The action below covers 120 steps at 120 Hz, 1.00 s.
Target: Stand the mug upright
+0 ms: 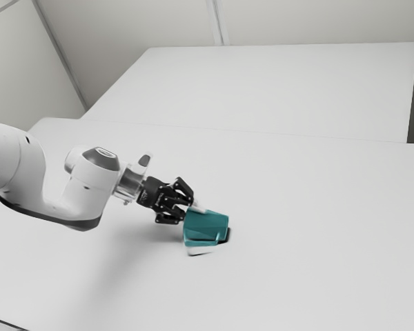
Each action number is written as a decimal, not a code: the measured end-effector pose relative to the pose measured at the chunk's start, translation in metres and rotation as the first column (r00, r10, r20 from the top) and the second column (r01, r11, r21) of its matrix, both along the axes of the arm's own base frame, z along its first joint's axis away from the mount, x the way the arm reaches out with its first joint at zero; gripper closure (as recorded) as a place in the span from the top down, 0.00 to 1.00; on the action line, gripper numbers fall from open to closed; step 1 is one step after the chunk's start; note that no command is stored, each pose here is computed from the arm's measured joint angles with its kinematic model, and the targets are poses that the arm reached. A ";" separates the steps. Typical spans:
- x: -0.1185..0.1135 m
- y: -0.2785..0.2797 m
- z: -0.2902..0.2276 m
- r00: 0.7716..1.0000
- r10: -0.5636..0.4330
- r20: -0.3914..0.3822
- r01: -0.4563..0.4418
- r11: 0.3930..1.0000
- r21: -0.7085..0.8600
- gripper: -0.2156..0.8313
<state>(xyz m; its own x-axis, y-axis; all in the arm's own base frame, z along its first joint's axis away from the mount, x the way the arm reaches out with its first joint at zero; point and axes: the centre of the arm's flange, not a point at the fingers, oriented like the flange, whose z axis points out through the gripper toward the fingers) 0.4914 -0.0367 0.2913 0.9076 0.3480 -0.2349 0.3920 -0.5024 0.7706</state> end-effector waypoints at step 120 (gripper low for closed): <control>0.047 -0.005 0.101 0.940 -0.293 0.172 0.232 0.924 0.304 0.05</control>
<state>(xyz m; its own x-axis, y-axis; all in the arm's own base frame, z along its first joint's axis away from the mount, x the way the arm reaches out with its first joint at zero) 0.5387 -0.0412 0.3924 0.9927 0.1131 0.0421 0.0605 -0.7683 0.6373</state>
